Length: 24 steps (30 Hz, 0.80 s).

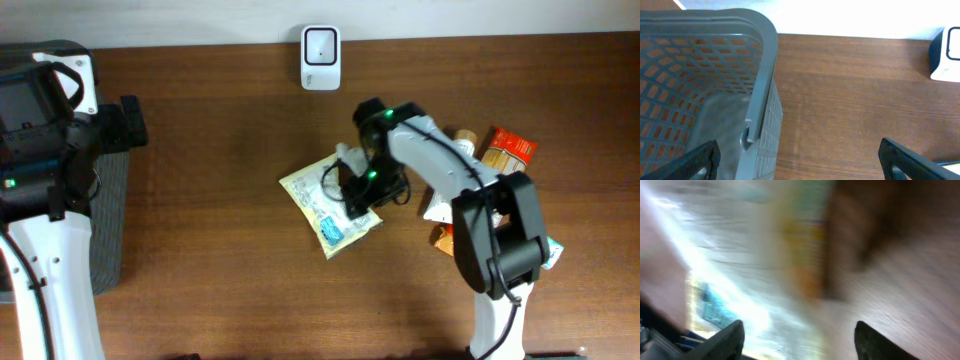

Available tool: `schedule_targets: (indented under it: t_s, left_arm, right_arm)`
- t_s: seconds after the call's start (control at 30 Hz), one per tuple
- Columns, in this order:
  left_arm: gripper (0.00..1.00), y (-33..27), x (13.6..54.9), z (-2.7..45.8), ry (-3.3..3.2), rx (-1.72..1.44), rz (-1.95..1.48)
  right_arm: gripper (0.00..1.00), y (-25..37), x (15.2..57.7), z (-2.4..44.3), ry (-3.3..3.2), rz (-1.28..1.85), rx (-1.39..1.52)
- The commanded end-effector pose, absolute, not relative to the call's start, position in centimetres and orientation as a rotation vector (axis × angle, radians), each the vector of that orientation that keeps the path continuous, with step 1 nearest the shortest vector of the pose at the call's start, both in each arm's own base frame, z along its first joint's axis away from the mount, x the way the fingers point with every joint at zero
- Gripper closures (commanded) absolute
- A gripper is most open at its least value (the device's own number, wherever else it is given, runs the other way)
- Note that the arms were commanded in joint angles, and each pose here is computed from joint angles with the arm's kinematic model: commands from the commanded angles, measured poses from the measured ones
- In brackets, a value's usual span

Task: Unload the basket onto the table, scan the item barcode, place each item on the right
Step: 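Grasp the white snack bag with the right gripper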

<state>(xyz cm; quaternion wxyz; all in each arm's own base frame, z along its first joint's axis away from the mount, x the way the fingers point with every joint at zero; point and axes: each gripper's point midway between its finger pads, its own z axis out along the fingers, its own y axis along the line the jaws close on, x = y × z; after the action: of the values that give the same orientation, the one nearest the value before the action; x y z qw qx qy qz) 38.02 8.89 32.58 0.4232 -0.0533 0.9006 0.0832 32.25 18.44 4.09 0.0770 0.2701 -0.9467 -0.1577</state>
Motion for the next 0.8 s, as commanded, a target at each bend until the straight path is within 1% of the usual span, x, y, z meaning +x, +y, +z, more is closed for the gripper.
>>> schedule_targets:
  t_s: [0.0, 0.03, 0.07, 0.13, 0.17, 0.2, 0.23, 0.27, 0.3, 0.33, 0.37, 0.4, 0.43, 0.47, 0.53, 0.57, 0.6, 0.67, 0.7, 0.73, 0.77]
  left_arm:
    - [0.01, 9.0, 38.0, 33.1, 2.241, -0.127, 0.223]
    - [0.01, 9.0, 38.0, 33.1, 2.241, -0.127, 0.223]
    - [0.01, 9.0, 38.0, 33.1, 2.241, -0.127, 0.223]
    - [0.01, 9.0, 38.0, 33.1, 2.241, -0.127, 0.223]
    - [0.01, 9.0, 38.0, 33.1, 2.241, -0.127, 0.223]
    - [0.01, 9.0, 38.0, 33.1, 2.241, -0.127, 0.223]
    - [0.01, 9.0, 38.0, 33.1, 2.241, -0.127, 0.223]
    - [0.01, 9.0, 38.0, 33.1, 2.241, -0.127, 0.223]
    - [0.01, 9.0, 38.0, 33.1, 2.241, -0.127, 0.223]
    - [0.01, 9.0, 38.0, 33.1, 2.241, -0.127, 0.223]
    - [0.01, 9.0, 38.0, 33.1, 2.241, -0.127, 0.223]
    - [0.01, 9.0, 38.0, 33.1, 2.241, -0.127, 0.223]
    - [0.01, 9.0, 38.0, 33.1, 2.241, -0.127, 0.223]
    - [0.01, 9.0, 38.0, 33.1, 2.241, -0.127, 0.223]
    - [0.01, 9.0, 38.0, 33.1, 2.241, -0.127, 0.223]
    - [0.01, 9.0, 38.0, 33.1, 2.241, -0.127, 0.223]
    - [0.01, 9.0, 38.0, 33.1, 2.241, -0.127, 0.223]
    - [0.01, 9.0, 38.0, 33.1, 2.241, -0.127, 0.223]
    - [0.01, 9.0, 38.0, 33.1, 2.241, -0.127, 0.223]
    - [0.01, 9.0, 38.0, 33.1, 2.241, -0.127, 0.223]
    - [0.01, 9.0, 38.0, 33.1, 2.241, -0.127, 0.223]
  right_arm:
    - [0.01, 16.0, 35.5, 6.7, -2.954, -0.601, 0.404]
    - [0.01, 15.3, 36.0, 7.5, -2.931, -0.725, 0.217]
    - [0.01, 15.0, 36.3, 8.6, -2.932, -0.796, 0.181]
    - [0.01, 18.5, 35.7, 11.7, -2.971, -0.898, 0.345]
    - [0.05, 20.6, 35.0, 12.2, -2.967, -0.914, 0.442]
    - [0.25, 22.9, 34.1, 12.4, -2.944, -0.936, 0.538]
    - [0.56, 26.3, 32.3, 12.3, -2.908, -0.937, 0.689]
    - [0.67, 29.3, 30.4, 12.3, -2.870, -0.938, 0.821]
    - [0.69, 30.4, 29.3, 11.2, -2.884, -0.837, 0.831]
    - [0.66, 30.9, 28.4, 9.5, -2.897, -0.725, 0.818]
    - [0.65, 31.5, 27.2, 8.0, -2.883, -0.674, 0.810]
    - [0.63, 32.5, 25.9, 6.5, -2.860, -0.651, 0.806]
    - [0.56, 32.9, 25.1, 5.5, -2.843, -0.630, 0.826]
    - [0.53, 31.9, 25.1, 4.4, -2.885, -0.507, 0.763]
    - [0.53, 29.5, 25.7, 3.2, -2.950, -0.299, 0.696]
    - [0.53, 27.8, 26.1, 2.8, -2.983, -0.162, 0.664]
    - [0.52, 25.0, 27.4, 2.6, -3.038, 0.054, 0.606]
    - [0.51, 22.8, 29.0, 2.7, -3.058, 0.094, 0.513]
    - [0.51, 21.9, 29.7, 2.7, -3.059, 0.065, 0.461]
    - [0.48, 21.7, 30.0, 2.7, -3.055, 0.046, 0.457]
    - [0.47, 21.8, 30.3, 3.3, -3.037, -0.060, 0.497]
